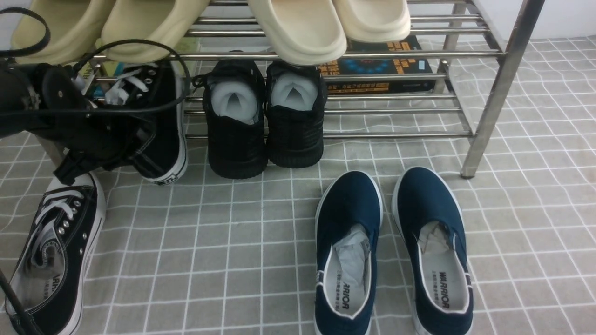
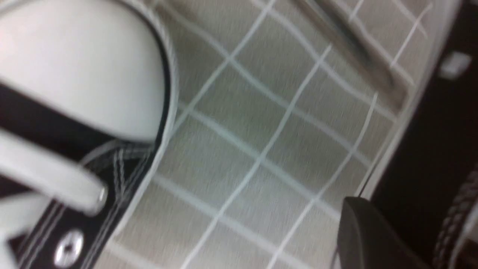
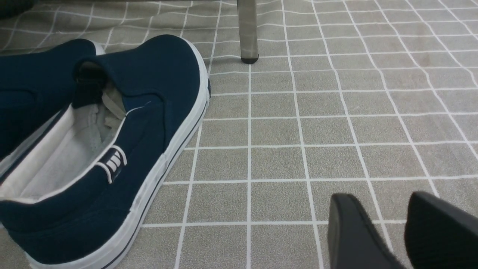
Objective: Take the shoes off the shelf with your hand from the grey coffee tablecloth.
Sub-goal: 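Grasp the leftmost shoe on the bottom shelf of the shoe rack with the left gripper, then set the held shoe down on the floor in front of the rack with the left gripper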
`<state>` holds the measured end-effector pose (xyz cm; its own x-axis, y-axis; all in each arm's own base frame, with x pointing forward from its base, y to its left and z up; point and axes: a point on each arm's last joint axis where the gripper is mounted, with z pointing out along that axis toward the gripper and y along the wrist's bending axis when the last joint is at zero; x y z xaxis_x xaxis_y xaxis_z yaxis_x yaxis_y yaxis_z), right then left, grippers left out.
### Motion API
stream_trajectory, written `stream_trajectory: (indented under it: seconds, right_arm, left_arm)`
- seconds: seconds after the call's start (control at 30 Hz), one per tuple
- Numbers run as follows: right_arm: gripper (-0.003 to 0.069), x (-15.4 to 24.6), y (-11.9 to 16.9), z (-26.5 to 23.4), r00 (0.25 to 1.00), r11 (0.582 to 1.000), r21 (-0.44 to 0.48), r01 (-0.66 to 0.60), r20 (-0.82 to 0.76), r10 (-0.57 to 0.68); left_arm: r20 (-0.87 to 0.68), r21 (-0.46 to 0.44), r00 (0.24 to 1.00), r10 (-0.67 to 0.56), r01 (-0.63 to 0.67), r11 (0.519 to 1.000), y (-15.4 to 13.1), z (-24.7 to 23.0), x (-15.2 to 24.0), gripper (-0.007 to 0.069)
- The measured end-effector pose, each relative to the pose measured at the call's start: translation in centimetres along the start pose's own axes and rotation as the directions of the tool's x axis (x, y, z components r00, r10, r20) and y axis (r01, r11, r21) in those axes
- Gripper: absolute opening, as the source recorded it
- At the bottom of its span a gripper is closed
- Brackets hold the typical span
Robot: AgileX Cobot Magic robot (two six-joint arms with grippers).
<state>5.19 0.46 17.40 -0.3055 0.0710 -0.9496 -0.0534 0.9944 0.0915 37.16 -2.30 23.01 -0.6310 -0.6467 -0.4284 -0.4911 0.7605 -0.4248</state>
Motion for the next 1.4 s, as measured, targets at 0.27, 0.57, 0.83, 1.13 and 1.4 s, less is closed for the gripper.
stream_trajectory:
  seconds: [0.27, 0.57, 0.83, 1.13, 1.4]
  right_arm:
    - [0.0239, 0.0, 0.0, 0.0, 1.000, 1.000, 0.000, 0.000, 0.000, 0.000]
    - [0.0239, 0.0, 0.0, 0.0, 1.000, 1.000, 0.000, 0.000, 0.000, 0.000]
    - [0.0239, 0.0, 0.0, 0.0, 1.000, 1.000, 0.000, 0.000, 0.000, 0.000]
    - [0.0239, 0.0, 0.0, 0.0, 1.000, 1.000, 0.000, 0.000, 0.000, 0.000]
    - [0.0239, 0.0, 0.0, 0.0, 1.000, 1.000, 0.000, 0.000, 0.000, 0.000]
  left_arm:
    - [-0.150, -0.165, 0.982, 0.118, -0.143, 0.976, 1.4, -6.7, 1.2, 0.0031]
    - [-0.282, -0.234, 0.932, 0.227, -0.296, 0.926, 3.1, -9.9, 5.4, 0.0031]
    - [-0.286, -0.294, 0.944, 0.163, -0.248, 0.923, 6.8, -6.7, 9.4, 0.0031]
    - [-0.221, -0.300, 0.964, 0.150, -0.213, 0.930, 7.1, -6.2, 9.3, 0.0031]
    - [-0.190, -0.293, 0.961, 0.200, -0.250, 0.923, 7.0, -6.1, 8.9, 0.0060]
